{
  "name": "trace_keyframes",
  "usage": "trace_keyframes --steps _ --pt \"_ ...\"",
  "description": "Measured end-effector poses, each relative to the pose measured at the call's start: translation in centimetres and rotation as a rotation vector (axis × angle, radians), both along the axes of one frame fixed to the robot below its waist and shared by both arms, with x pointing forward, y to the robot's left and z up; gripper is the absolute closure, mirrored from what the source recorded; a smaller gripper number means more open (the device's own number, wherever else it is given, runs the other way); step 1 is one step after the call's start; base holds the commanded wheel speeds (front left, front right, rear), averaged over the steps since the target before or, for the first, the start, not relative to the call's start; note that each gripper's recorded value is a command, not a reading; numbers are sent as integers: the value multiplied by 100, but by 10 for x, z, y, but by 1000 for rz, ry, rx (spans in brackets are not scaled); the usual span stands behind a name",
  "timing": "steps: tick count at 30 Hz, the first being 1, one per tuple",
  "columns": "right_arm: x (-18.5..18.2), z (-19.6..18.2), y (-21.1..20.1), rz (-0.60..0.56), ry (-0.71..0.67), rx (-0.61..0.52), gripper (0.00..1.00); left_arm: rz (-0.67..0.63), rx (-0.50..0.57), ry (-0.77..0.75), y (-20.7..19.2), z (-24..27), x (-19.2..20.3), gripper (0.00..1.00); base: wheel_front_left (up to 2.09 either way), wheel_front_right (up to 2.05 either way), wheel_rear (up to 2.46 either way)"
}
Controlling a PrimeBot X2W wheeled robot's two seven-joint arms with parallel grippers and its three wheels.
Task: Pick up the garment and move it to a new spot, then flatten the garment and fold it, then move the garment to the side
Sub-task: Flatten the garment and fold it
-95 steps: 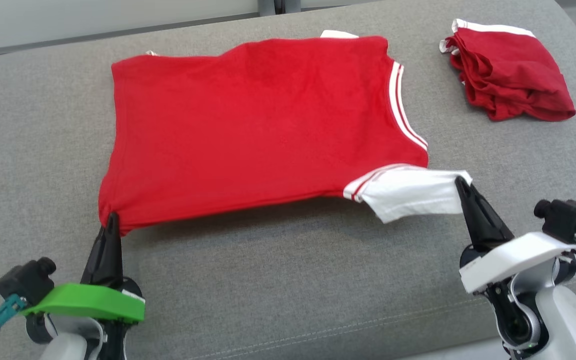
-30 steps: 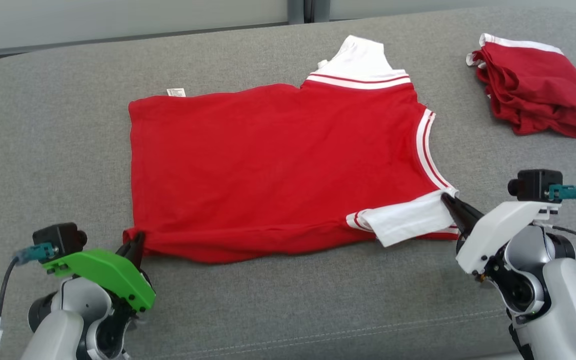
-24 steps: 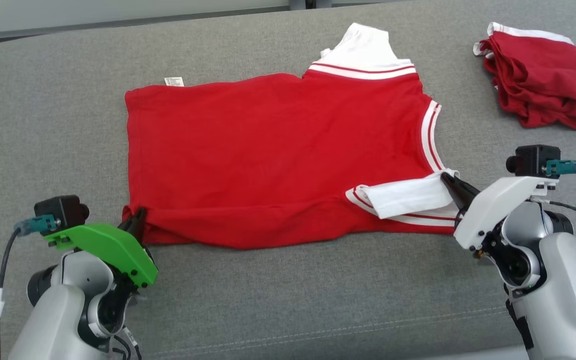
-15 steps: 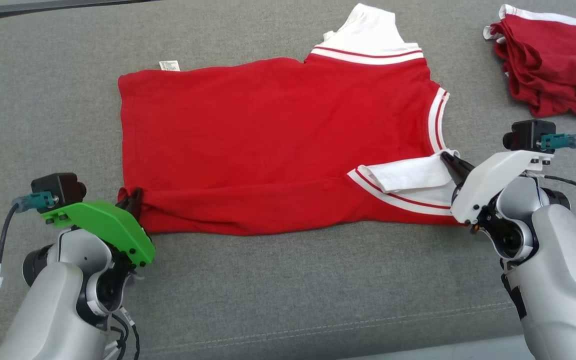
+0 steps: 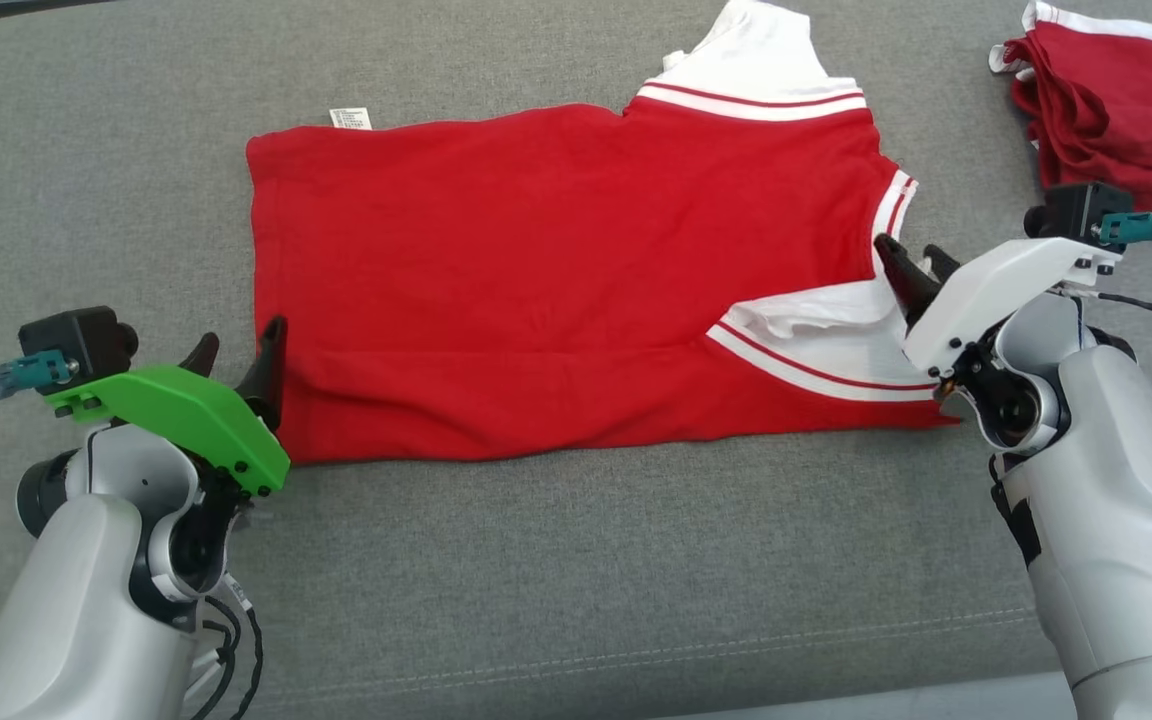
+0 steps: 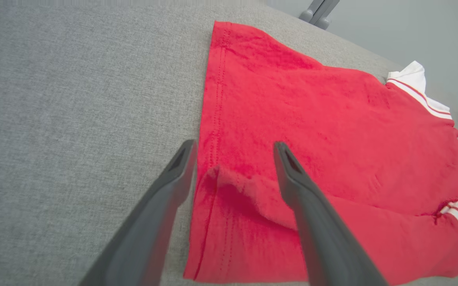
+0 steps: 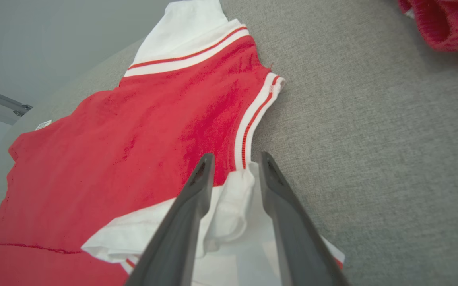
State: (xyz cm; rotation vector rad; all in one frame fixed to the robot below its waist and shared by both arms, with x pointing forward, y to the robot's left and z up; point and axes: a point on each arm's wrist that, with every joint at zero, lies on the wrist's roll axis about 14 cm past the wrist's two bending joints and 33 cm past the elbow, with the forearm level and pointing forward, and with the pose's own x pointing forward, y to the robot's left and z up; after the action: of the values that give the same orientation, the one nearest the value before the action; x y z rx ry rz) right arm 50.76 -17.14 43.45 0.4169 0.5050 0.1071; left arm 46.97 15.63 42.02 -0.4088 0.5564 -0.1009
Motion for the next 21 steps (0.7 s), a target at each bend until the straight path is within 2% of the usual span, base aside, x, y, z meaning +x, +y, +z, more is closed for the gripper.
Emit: trace_keyframes --steps 12,21 --pt "10 31 -17 -58 -124 9 0 58 -44 -110 8 20 -15 0 0 0 0" --pt "-27 46 -43 -123 -237 14 0 137 -100 -79 6 5 -55 0 0 0 0"
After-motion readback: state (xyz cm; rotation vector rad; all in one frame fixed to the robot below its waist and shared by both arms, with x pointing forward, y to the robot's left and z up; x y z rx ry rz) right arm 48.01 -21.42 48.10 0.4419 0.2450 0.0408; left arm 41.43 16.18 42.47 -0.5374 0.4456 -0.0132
